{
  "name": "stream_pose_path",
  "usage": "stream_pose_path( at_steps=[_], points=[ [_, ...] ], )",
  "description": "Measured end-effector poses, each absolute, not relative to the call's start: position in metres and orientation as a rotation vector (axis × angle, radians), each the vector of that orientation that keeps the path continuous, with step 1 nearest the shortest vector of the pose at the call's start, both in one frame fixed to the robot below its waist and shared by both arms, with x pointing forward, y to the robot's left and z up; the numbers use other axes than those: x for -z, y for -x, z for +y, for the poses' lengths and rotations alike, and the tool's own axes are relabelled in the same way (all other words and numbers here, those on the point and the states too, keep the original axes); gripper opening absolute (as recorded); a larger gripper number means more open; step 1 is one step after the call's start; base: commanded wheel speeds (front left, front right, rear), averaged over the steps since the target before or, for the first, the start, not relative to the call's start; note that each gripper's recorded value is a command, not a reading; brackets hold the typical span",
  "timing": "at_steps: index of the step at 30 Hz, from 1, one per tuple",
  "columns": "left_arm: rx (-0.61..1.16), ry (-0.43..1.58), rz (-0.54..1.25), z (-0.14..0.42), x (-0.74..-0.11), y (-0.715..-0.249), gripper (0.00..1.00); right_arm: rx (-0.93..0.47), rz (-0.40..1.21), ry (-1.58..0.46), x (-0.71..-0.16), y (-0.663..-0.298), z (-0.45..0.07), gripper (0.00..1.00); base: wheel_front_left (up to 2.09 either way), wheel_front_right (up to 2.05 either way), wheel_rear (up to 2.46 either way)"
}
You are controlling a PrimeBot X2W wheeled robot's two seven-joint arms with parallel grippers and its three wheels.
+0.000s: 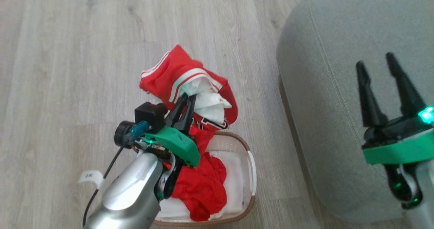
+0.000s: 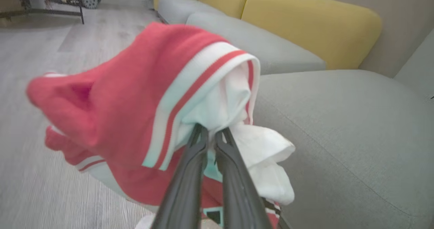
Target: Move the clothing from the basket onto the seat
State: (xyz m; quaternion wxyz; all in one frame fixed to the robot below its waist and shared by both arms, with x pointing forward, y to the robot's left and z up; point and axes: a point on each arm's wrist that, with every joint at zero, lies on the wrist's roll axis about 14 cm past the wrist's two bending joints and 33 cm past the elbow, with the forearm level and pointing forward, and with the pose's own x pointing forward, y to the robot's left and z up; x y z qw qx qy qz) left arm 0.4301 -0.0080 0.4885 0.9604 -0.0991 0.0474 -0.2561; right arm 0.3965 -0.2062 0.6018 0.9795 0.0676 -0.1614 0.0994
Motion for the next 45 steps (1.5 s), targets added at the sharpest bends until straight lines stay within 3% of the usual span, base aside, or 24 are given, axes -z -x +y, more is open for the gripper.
stream_pose_path(
  at_steps=[15, 26, 34, 45],
  points=[
    [0.606, 0.21, -0.183, -0.015, -0.615, -0.423, 0.0, -0.31, -0.275, -0.163, -0.587, -0.378, -0.164, 1.0, 0.0, 0.0, 0.0],
    [0.625, 0.197, -0.172, -0.018, -0.619, -0.419, 0.0, -0.4, -0.227, -0.171, -0.573, -0.371, -0.134, 1.0, 0.0, 0.0, 0.0],
    [0.625, 0.184, -0.147, -0.017, -0.613, -0.414, 0.0, -0.549, -0.138, -0.137, -0.548, -0.362, -0.092, 1.0, 0.0, 0.0, 0.0],
    [0.664, 0.188, -0.136, -0.028, -0.612, -0.398, 0.0, -0.69, -0.089, -0.084, -0.534, -0.381, -0.038, 1.0, 0.0, 0.0, 0.0]
  ],
)
